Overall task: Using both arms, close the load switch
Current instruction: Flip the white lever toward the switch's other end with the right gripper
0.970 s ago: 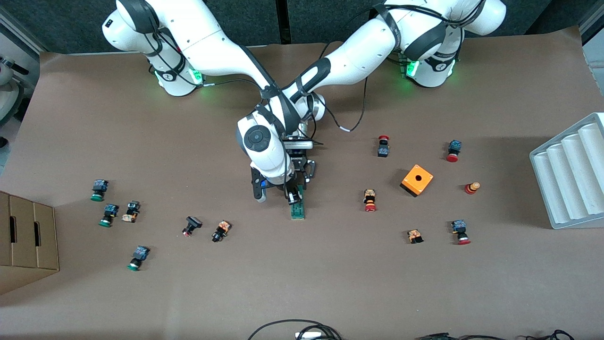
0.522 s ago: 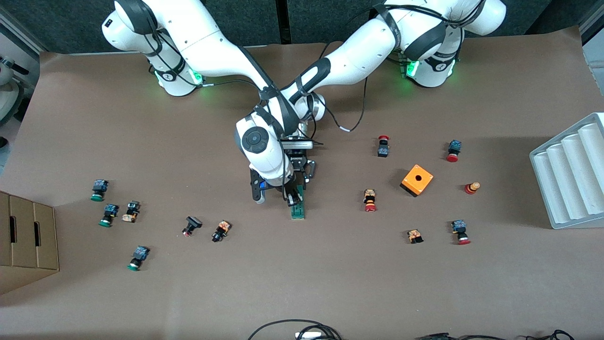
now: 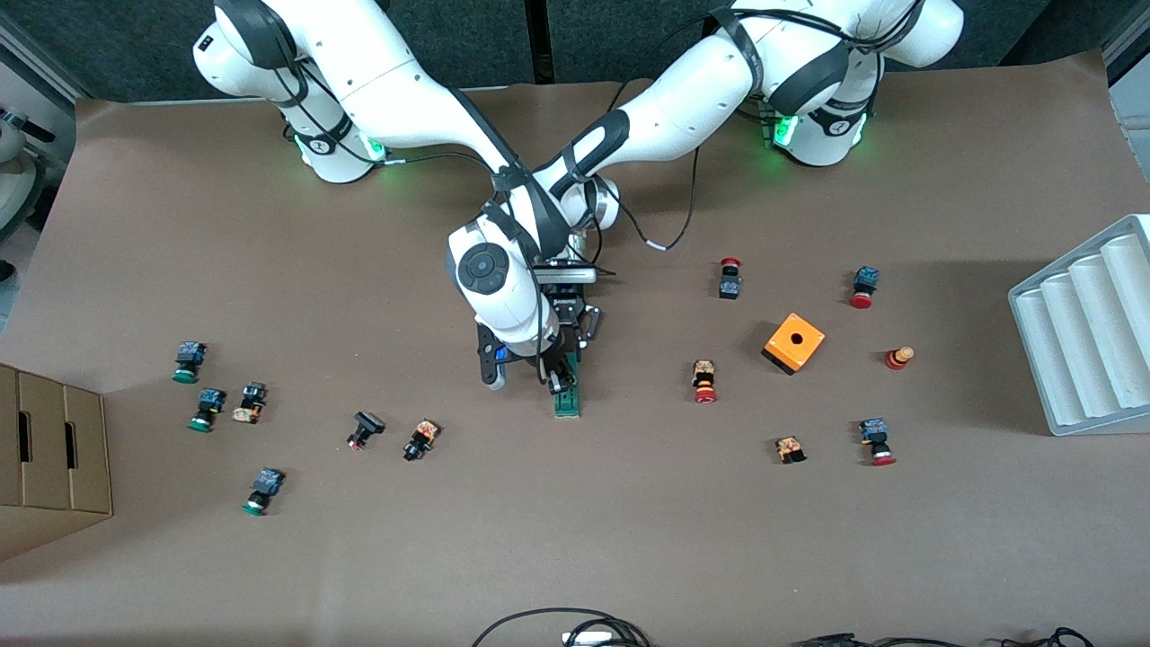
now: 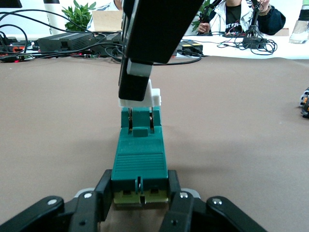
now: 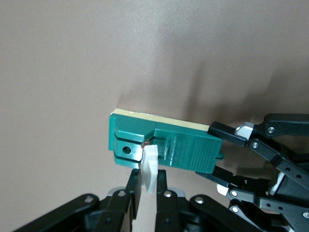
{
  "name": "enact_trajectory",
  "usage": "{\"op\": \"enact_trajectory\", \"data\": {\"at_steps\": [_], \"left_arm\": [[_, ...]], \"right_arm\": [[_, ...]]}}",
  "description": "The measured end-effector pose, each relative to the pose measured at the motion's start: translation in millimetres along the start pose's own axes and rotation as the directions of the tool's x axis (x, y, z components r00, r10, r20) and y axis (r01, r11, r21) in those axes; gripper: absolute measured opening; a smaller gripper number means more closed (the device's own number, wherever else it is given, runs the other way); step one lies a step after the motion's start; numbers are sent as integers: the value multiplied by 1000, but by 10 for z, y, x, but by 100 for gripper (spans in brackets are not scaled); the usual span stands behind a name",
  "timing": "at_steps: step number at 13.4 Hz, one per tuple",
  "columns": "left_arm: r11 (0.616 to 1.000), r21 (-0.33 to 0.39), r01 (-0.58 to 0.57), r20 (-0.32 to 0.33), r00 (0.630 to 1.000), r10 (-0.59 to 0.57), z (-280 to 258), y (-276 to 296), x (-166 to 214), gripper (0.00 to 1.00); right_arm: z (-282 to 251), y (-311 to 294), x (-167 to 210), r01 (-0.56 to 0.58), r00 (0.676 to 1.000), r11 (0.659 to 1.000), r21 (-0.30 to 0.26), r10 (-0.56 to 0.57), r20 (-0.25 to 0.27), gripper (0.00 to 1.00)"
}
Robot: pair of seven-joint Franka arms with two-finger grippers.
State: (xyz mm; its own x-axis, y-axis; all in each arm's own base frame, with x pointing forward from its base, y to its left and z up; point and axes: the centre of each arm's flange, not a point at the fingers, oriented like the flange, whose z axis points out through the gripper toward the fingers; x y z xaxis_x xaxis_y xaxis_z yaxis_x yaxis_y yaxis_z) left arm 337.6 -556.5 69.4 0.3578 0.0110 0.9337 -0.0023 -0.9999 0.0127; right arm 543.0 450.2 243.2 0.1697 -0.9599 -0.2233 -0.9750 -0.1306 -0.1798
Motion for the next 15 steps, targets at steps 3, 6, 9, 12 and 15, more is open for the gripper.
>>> {"op": "enact_trajectory", "data": {"at_steps": [3,6,9,12,15], "left_arm": [[1000,0,0,0,1000,0,0,0,0,48],[1000,0,0,0,1000,0,0,0,0,48],[1000,0,0,0,1000,0,0,0,0,48],[1000,0,0,0,1000,0,0,0,0,48],[1000,0,0,0,1000,0,0,0,0,48]], "right_arm": [[-32,-54,26,-7,1000,1000,7,7,5,19],[-44,-87,41,-11,1000,1000,11,11,8,19],[-25,-120,93,-21,1000,1000,9,21,10,19],[-26,-203,140,-34,999,999,15,34,19,20],[-4,-277,166,-40,999,999,23,39,22,20]]}}
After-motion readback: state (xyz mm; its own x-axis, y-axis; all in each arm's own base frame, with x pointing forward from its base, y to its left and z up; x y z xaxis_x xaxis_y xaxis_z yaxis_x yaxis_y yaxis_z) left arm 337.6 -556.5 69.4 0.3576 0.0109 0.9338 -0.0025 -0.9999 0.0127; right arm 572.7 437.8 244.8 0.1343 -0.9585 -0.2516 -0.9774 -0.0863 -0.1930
